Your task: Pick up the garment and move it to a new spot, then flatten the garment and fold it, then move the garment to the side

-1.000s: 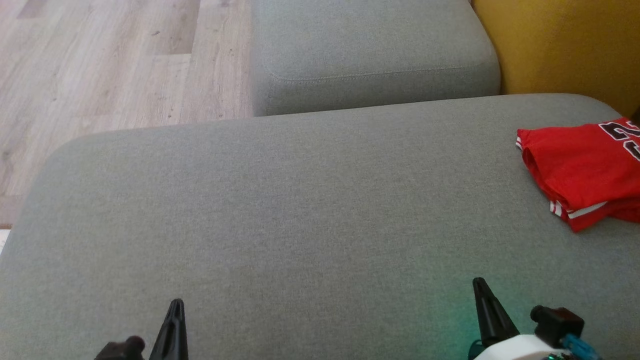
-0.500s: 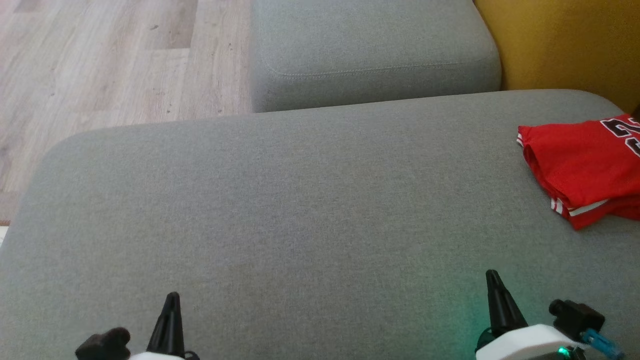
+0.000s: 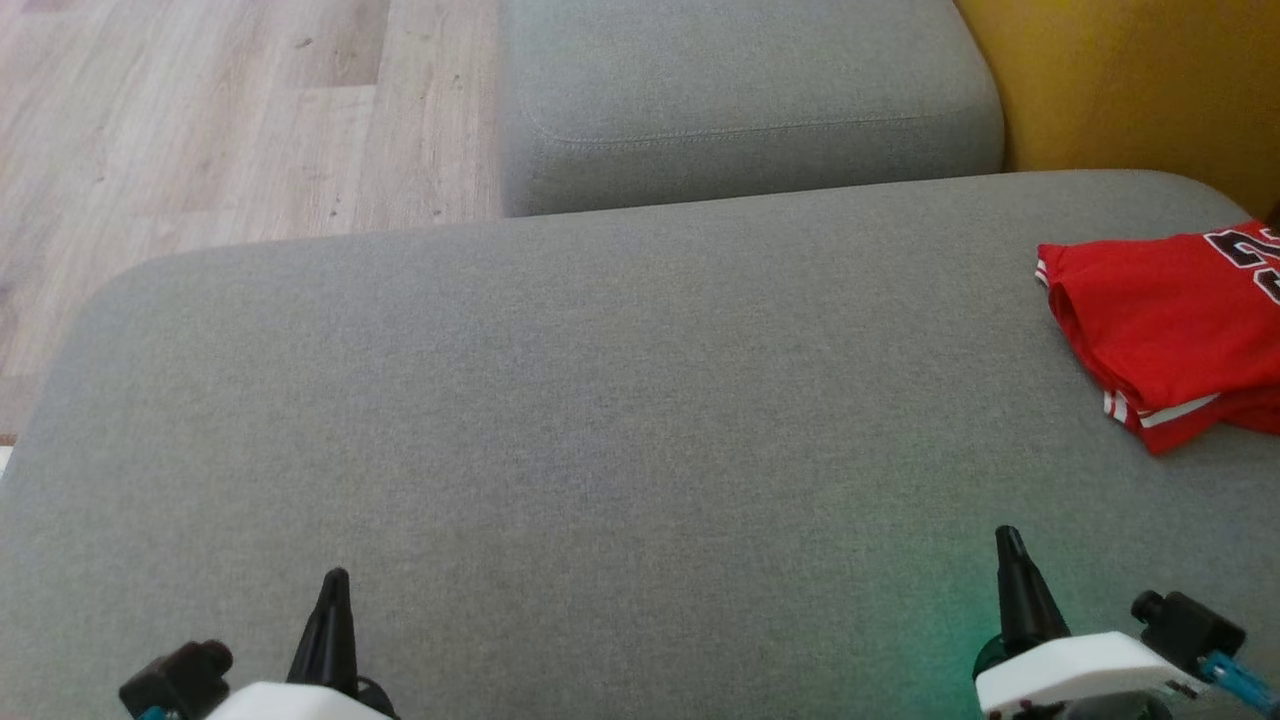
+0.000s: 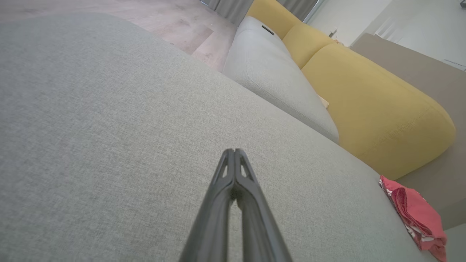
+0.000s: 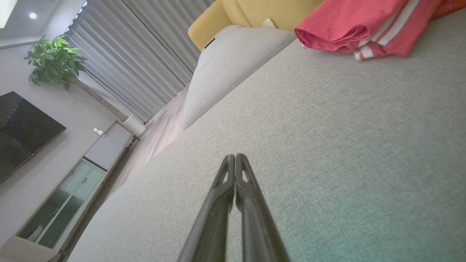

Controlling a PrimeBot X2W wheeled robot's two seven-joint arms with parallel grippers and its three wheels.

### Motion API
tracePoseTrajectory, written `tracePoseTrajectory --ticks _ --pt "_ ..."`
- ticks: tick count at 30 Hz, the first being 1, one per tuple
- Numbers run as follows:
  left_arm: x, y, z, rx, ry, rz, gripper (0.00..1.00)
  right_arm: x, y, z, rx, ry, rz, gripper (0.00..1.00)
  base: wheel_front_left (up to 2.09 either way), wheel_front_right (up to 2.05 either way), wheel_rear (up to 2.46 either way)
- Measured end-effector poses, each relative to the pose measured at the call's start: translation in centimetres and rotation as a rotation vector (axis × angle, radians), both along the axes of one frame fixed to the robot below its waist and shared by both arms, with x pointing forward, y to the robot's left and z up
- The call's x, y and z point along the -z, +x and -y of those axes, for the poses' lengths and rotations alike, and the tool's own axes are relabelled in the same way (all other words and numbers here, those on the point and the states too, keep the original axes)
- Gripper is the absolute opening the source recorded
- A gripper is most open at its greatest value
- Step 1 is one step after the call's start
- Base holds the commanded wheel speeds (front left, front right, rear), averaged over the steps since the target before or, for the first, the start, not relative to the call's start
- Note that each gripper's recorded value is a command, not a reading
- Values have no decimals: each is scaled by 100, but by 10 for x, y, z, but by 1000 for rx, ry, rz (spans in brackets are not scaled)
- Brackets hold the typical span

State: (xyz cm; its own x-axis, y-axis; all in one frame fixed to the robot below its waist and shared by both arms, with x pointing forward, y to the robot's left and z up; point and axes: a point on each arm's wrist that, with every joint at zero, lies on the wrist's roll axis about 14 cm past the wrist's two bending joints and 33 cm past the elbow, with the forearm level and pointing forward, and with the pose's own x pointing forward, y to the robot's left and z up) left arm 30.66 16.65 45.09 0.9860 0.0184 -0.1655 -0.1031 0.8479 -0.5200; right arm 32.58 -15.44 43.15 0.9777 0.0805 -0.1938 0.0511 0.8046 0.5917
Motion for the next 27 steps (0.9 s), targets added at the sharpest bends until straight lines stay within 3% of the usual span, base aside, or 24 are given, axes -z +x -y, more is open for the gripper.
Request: tracePoseTrajectory --ticks 27 --pt "1 20 -5 -44 -338 -29 0 -11 17 19 116 303 -8 0 0 0 0"
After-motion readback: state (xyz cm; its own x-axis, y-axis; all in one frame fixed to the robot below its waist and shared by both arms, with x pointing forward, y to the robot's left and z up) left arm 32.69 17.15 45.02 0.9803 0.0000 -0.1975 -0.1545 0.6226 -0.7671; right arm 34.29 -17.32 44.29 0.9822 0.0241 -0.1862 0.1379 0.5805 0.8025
